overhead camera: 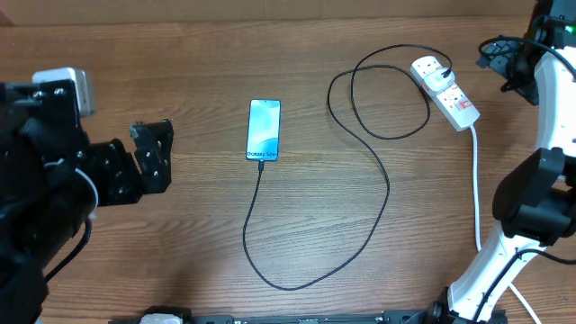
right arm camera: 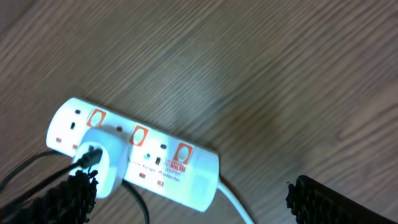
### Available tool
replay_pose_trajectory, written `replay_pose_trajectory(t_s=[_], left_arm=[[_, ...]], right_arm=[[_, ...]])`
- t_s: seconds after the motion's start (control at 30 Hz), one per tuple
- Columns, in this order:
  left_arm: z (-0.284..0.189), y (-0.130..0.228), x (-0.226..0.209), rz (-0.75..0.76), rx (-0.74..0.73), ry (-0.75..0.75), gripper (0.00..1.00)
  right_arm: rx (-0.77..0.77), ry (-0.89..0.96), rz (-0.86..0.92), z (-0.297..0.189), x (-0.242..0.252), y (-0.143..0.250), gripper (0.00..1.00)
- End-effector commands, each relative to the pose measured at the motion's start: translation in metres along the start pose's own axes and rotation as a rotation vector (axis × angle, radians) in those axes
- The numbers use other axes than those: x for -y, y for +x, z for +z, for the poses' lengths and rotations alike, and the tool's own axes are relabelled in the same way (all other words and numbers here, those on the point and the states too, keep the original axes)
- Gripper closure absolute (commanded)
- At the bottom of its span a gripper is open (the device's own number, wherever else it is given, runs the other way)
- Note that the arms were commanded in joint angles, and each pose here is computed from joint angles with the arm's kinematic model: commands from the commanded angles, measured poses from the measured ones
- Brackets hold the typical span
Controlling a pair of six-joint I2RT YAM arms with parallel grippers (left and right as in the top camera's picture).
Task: Plug charger to phone and switch on socket
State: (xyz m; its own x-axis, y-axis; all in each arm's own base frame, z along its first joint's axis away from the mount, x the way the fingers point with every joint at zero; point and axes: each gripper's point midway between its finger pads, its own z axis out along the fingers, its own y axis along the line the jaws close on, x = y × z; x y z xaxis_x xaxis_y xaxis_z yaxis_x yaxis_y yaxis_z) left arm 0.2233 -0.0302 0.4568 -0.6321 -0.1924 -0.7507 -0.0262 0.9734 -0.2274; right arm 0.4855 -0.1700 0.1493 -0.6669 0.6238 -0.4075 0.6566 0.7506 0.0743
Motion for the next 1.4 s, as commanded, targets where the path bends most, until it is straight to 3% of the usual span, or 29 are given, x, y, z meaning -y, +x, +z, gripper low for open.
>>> replay_pose_trajectory(t_s=[0.0,0.43,0.87,1.37], left_arm=[[0.01,0.001,0.0,-0.01,-0.031,-0.007,0.01],[0.073,0.0,0.001,-0.012,-0.188,-0.031,0.01],[0.118,0.006,0.006,-0.025,-0.311,-0.011,0.0],[0.123,0.007,0.006,-0.026,-0.324,-0.014,0.0]], right_arm=[[-0.041,0.007,0.003,0.028,-0.001,0.008,0.0],[-0.206,-0.001,-0.007,0.094,-0.006,0.048,0.0],[-0.159,-0.021,0.053,0.106,-0.012,0.037,0.0],[-0.152,0.002,0.1,0.118,-0.007,0.043,0.0]])
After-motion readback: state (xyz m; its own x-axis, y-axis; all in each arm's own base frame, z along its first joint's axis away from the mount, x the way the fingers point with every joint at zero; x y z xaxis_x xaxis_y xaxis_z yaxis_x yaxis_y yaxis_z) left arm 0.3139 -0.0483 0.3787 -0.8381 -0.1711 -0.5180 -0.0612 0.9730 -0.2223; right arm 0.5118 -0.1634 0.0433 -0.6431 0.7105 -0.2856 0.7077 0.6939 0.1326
